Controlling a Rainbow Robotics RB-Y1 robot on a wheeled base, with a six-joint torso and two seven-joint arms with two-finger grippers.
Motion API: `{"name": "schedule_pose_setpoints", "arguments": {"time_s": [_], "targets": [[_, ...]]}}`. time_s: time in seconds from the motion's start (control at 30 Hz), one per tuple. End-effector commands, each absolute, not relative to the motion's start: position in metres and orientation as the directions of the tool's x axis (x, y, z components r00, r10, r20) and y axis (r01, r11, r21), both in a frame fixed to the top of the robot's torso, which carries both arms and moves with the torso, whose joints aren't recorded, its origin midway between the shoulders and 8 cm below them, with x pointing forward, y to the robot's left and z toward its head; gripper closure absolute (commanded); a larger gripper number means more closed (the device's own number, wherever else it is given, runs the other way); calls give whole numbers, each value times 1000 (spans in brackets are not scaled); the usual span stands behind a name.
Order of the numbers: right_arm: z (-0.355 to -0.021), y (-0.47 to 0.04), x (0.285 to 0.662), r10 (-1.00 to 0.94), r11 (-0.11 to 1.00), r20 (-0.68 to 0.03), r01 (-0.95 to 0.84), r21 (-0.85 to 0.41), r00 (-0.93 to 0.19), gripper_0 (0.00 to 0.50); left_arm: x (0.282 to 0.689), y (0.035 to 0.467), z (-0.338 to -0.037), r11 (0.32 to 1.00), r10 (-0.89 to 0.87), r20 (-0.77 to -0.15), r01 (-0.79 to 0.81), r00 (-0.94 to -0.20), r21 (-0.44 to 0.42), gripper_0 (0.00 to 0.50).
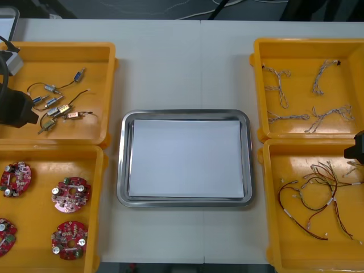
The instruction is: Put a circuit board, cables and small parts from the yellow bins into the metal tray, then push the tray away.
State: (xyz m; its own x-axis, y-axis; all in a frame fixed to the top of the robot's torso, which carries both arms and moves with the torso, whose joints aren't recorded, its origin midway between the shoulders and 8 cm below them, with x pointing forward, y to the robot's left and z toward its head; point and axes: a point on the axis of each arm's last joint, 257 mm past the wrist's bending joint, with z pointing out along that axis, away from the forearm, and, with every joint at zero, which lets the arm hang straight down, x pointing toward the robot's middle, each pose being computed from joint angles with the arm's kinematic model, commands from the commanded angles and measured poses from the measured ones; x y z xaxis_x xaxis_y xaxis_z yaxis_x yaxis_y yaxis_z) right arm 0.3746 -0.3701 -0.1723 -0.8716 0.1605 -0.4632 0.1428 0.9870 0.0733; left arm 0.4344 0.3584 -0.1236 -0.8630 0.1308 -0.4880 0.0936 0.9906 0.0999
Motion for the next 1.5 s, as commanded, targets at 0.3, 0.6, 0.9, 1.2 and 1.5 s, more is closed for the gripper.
{"name": "schedule_pose_setpoints", "arguments": {"time_s": [0.3, 0.6, 0.9, 1.2, 1.5], "targets": [[-162, -380, 371, 83, 996, -483, 92, 5, -872, 0, 429, 377, -112, 993, 80, -510, 23, -857, 118, 0], [-162, -380, 371, 83, 996, -483, 92, 5, -872, 0, 429, 377, -112, 993, 80, -510, 23, -857, 118, 0], [-162, -380, 371, 83, 996, -483, 92, 5, -872, 0, 429, 377, -112, 993, 80, -510, 23, -857, 118, 0], [-162, -380, 371, 83, 996, -483, 92, 5, -872, 0, 429, 377, -112, 993, 80, -510, 23, -857, 118, 0], [-162, -380, 371, 83, 996, -483, 92, 5, -872, 0, 429, 377, -112, 993, 80, -510, 23, -857, 118, 0]]}}
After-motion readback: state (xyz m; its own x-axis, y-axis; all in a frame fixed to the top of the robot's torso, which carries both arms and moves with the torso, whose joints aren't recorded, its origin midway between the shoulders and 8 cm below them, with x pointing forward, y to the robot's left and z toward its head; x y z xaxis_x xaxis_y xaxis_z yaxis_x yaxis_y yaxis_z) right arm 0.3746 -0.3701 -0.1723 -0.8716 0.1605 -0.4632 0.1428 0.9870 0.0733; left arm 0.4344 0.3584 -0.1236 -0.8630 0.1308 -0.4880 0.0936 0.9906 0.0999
